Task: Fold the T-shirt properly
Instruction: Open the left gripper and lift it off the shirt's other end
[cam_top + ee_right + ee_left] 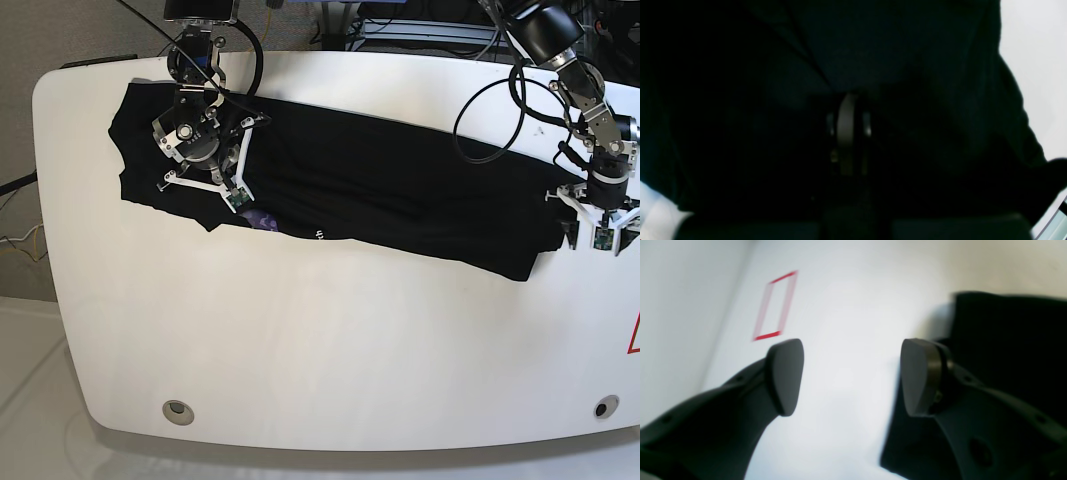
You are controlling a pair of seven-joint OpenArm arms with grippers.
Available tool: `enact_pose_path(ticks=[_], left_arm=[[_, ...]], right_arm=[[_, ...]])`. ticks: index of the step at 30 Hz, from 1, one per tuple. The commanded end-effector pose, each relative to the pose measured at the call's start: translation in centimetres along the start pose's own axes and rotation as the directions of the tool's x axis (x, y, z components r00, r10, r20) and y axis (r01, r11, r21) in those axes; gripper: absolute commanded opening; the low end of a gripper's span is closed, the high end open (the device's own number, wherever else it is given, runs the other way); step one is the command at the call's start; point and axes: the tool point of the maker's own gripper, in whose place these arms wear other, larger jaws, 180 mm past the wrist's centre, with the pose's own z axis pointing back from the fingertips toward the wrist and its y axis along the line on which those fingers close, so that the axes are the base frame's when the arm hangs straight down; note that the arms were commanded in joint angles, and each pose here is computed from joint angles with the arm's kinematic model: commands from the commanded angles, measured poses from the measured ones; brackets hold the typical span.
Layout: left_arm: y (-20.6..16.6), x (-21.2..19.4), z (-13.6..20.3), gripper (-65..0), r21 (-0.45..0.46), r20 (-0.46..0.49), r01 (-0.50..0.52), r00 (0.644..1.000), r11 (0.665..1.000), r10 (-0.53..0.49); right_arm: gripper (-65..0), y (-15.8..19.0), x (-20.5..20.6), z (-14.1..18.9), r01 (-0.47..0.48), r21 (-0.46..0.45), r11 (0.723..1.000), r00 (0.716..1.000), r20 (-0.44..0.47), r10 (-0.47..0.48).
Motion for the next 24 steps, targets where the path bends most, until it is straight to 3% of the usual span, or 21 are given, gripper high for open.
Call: enact_pose_path(ticks=[1, 12, 24], left_arm=[[0.3, 1.8, -0.2, -23.2, -0.021, 0.034, 0.012, 0.999, 1.000, -0.011], [3.8, -1.3, -1.9, -23.6, 0.018, -0.129, -0.148, 0.980, 0.989, 0.149], [4.5, -6.0, -4.1, -23.2, -0.001, -0.284, -0.269, 0.924, 0.963, 0.258]], right_arm=[[-65.0, 1.1, -0.9, -0.5, -0.007, 0.043, 0.999, 0.999, -0.038, 0.008], [-65.0, 0.9, -1.0, -0.5, -0.009, 0.039, 0.999, 0.999, -0.040, 0.011], [-65.0, 0.6, -1.2, -0.5, -0.014, 0.034, 0.999, 0.999, -0.046, 0.015]])
